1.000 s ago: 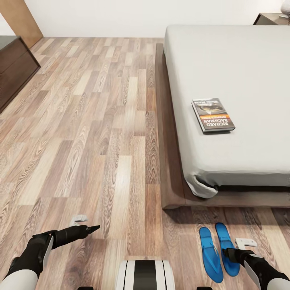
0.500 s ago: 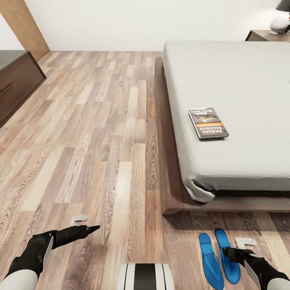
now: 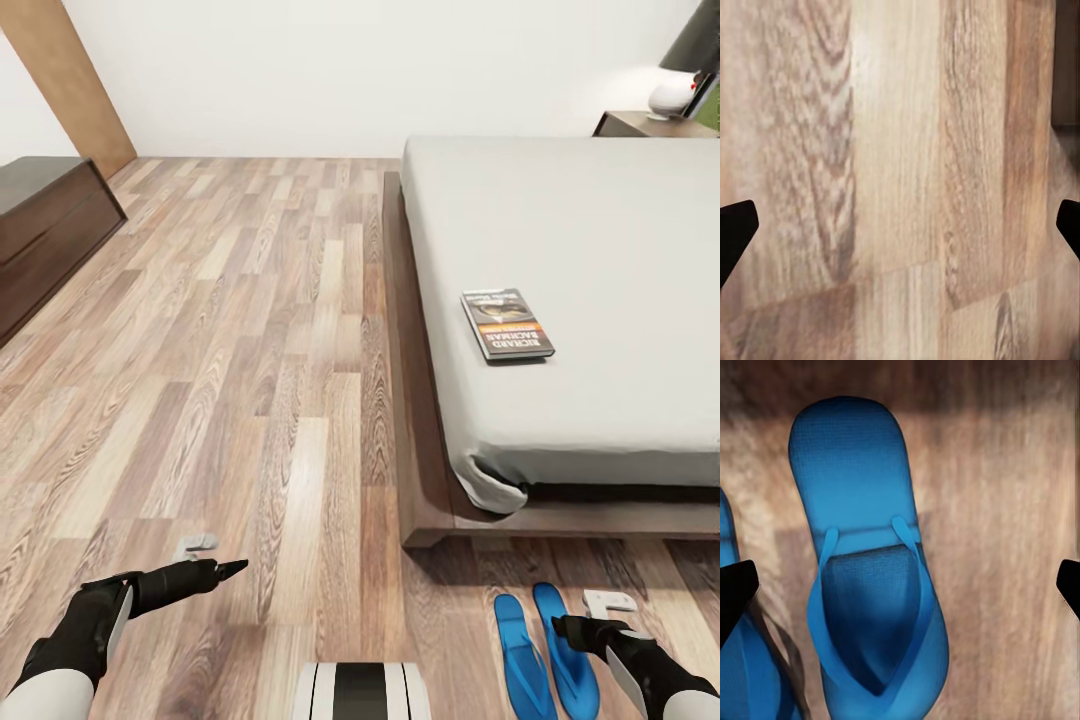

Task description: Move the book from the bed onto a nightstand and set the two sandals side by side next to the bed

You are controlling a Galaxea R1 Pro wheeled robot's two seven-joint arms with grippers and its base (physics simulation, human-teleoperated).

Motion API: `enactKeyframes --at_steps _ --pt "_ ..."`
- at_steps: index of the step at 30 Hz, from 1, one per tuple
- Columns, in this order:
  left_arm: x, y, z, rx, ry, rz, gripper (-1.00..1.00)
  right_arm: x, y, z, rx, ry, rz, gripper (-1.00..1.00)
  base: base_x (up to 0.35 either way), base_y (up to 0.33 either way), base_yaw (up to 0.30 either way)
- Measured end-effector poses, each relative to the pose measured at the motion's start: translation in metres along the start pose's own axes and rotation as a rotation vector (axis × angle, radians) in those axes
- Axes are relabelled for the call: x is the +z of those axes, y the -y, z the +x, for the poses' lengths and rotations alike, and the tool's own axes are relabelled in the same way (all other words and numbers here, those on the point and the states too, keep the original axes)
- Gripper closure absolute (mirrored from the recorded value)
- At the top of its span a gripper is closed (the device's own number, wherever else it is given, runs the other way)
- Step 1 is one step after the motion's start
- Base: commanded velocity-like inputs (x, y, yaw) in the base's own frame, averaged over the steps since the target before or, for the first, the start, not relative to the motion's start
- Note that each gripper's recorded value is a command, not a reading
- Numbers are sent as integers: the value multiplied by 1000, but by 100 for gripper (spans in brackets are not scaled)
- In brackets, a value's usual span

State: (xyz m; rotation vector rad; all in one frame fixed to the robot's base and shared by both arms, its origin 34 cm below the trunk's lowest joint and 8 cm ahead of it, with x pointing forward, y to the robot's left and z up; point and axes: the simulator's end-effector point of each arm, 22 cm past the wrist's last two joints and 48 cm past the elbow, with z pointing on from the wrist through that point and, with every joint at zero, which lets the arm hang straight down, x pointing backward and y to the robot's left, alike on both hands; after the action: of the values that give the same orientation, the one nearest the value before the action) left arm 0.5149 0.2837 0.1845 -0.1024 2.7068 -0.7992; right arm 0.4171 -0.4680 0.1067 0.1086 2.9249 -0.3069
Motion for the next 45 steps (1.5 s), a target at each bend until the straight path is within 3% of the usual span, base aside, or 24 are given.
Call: enactKeyframes --at_steps 24,34,37,41,43,45 --pt "-21 31 -37 47 80 21 -100 -28 4 -40 28 95 -7 -100 0 0 0" --pt "-5 27 -10 -2 45 -87 -100 -41 5 -56 36 131 -10 -100 0 0 0" --pt "-1 28 2 -8 37 -89 -100 -44 5 -58 39 137 -11 -100 0 0 0" --pt "8 26 23 15 48 -109 -100 -45 1 -38 47 97 -20 -100 0 0 0" --pt "13 17 36 36 67 -164 -100 -44 -4 -10 50 41 -31 -100 0 0 0" --pt "15 12 46 32 69 -200 -100 -45 -6 -2 55 37 -37 -100 0 0 0"
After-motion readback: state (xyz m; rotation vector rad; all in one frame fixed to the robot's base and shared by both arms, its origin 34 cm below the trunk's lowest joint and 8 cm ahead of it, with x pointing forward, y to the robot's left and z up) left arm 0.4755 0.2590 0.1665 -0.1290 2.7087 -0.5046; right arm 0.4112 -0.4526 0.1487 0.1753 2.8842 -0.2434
